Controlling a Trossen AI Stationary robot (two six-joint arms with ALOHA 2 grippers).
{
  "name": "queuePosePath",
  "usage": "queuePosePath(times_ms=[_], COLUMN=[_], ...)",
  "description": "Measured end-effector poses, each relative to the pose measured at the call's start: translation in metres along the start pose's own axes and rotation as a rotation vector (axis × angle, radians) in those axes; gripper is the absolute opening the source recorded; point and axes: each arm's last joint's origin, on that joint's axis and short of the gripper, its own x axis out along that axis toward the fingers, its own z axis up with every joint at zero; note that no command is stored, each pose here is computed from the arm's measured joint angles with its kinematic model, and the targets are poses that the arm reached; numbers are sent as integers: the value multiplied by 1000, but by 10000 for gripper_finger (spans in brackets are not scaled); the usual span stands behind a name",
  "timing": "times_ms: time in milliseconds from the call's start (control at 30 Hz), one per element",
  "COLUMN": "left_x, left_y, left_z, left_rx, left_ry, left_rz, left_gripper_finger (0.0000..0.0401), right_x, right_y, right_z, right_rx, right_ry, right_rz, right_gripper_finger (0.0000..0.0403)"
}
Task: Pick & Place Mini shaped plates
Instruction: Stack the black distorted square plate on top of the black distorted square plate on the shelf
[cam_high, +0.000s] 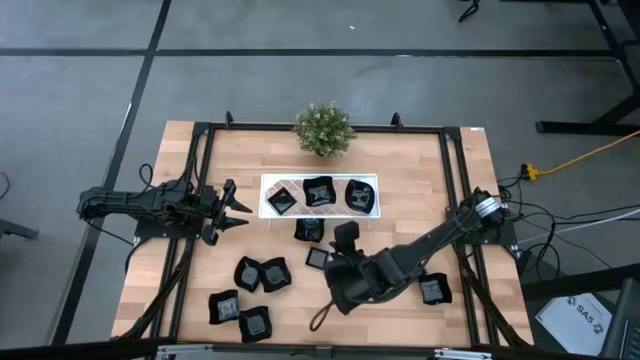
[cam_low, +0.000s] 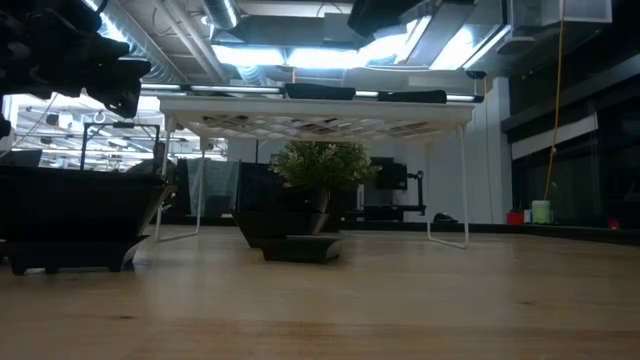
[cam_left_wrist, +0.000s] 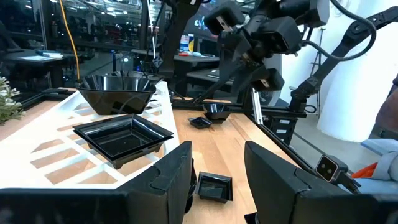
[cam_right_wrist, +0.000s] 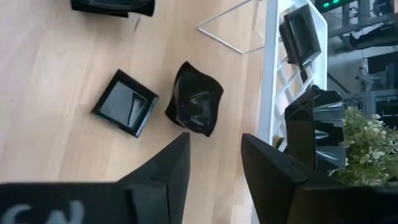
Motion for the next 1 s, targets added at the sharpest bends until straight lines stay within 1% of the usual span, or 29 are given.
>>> queuePosePath(times_ms=[267, 500, 567, 700, 800, 1000], left_x=[0, 0, 0, 0, 0, 0], left_y=[0, 0, 0, 0, 0, 0], left_z=[0, 0, 0, 0, 0, 0], left_rx=[0, 0, 0, 0, 0, 0], left_ry=[0, 0, 0, 0, 0, 0], left_rz=[0, 0, 0, 0, -1, 0], left_gripper_finger=[143, 143, 143, 143, 143, 143], right_x=[0, 4, 5, 15, 17, 18], right_y=[18, 26, 27, 37, 43, 51], right_z=[-3, -5, -7, -24, -40, -59], right_rx=[-65, -96, -82, -54, 41, 364], right_ry=[26, 53, 64, 127, 187, 366], right_rz=[19, 35, 47, 76, 146, 310], right_gripper_finger=[143, 143, 143, 142, 142, 142])
